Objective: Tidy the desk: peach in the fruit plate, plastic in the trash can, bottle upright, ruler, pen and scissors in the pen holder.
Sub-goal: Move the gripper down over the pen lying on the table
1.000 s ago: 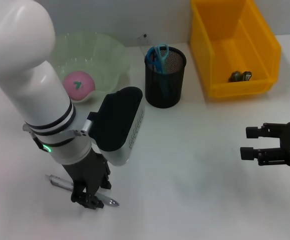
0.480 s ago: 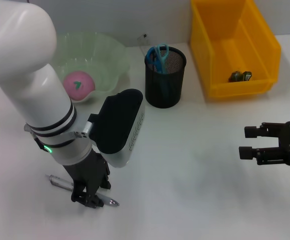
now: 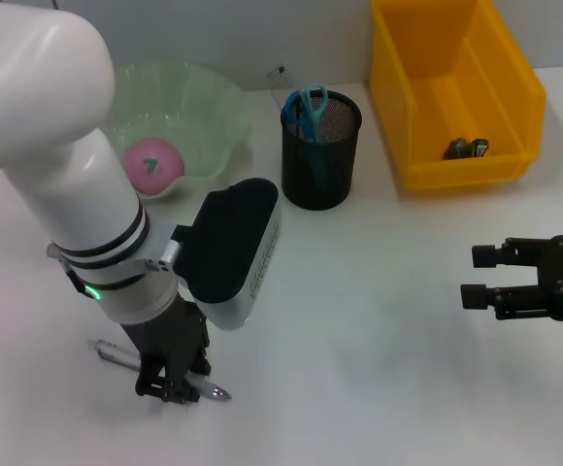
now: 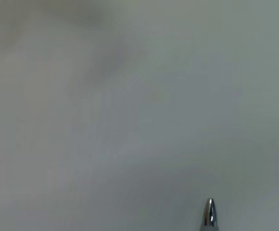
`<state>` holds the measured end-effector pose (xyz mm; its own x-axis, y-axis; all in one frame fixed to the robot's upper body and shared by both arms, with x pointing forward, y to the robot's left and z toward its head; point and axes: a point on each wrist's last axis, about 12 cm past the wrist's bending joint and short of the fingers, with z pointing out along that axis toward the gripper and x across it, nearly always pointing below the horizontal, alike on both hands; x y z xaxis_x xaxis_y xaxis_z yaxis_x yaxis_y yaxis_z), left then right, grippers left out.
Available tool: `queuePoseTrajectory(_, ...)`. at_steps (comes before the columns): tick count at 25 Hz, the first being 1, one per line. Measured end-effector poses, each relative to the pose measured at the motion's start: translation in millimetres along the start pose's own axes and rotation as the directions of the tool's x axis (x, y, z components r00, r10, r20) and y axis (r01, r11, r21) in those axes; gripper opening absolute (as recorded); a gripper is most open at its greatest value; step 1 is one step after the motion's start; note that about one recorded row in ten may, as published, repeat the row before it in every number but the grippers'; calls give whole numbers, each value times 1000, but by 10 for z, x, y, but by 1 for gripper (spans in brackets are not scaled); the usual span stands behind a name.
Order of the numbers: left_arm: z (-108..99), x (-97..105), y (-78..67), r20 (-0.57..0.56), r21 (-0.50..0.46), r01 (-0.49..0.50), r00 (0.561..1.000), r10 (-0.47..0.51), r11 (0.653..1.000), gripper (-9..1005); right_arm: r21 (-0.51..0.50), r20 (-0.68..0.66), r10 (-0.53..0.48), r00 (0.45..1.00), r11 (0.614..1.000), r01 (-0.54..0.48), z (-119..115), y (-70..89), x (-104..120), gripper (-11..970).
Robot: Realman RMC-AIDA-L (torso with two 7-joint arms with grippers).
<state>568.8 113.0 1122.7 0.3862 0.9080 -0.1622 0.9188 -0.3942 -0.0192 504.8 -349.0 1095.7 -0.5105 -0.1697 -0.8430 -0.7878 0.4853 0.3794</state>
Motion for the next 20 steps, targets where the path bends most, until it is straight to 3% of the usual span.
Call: queuePoseTrajectory(20,81,-4,5,-29,-5,-17,999,17,1000,168,-10,7,9,1000,1000,-9,30,-7,-11,810)
